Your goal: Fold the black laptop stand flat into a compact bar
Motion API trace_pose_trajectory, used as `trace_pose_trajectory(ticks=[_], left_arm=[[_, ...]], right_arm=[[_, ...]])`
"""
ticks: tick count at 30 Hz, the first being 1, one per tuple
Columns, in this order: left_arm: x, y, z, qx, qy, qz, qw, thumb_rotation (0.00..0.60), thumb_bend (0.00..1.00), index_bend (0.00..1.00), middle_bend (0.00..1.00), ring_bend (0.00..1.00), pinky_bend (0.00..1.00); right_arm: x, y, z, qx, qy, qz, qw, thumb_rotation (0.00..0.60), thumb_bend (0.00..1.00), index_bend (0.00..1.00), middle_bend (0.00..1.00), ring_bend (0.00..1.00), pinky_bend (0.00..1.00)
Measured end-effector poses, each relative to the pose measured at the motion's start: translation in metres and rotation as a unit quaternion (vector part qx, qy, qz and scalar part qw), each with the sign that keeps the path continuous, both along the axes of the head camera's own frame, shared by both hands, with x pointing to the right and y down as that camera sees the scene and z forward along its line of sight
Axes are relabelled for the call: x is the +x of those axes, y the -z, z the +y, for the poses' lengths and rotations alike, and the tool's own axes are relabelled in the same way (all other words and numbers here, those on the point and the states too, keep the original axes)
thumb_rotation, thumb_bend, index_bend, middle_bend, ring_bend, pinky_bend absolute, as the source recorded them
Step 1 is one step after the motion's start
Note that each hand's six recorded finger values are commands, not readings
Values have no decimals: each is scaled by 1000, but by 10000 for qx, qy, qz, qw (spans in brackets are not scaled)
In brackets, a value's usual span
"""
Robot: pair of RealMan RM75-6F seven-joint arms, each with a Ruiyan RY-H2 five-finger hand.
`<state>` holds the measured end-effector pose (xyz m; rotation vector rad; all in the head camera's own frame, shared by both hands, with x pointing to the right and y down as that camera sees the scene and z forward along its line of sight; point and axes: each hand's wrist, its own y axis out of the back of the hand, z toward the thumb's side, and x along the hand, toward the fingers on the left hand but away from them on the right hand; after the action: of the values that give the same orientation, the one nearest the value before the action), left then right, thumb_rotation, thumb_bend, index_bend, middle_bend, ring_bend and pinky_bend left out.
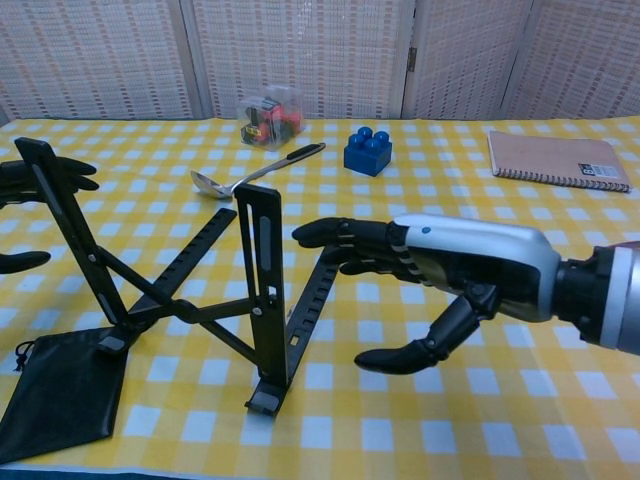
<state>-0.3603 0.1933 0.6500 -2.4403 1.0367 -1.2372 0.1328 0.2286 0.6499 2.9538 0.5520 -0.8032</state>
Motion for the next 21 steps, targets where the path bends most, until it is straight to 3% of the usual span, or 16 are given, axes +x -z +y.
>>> trace_pose_trajectory(ticks=[6, 13, 21], left_arm=[[-4, 5, -1, 57, 57, -6, 10000, 600, 367, 74, 110, 0, 0], [-6, 8, 0, 96, 41, 3, 9999, 600, 366, 74, 110, 0, 0], [-8, 12, -4, 176, 73, 24, 9998, 600, 366, 74, 110, 0, 0]], right_arm=[[-27, -3, 1, 129, -258, -111, 9995, 600, 314, 0, 0, 1, 0], [-55, -2, -15, 289, -982, -260, 9944, 600, 314, 0, 0, 5, 0], [-44, -11, -42, 478, -1772, -37, 9830, 600, 314, 0, 0, 4, 0]])
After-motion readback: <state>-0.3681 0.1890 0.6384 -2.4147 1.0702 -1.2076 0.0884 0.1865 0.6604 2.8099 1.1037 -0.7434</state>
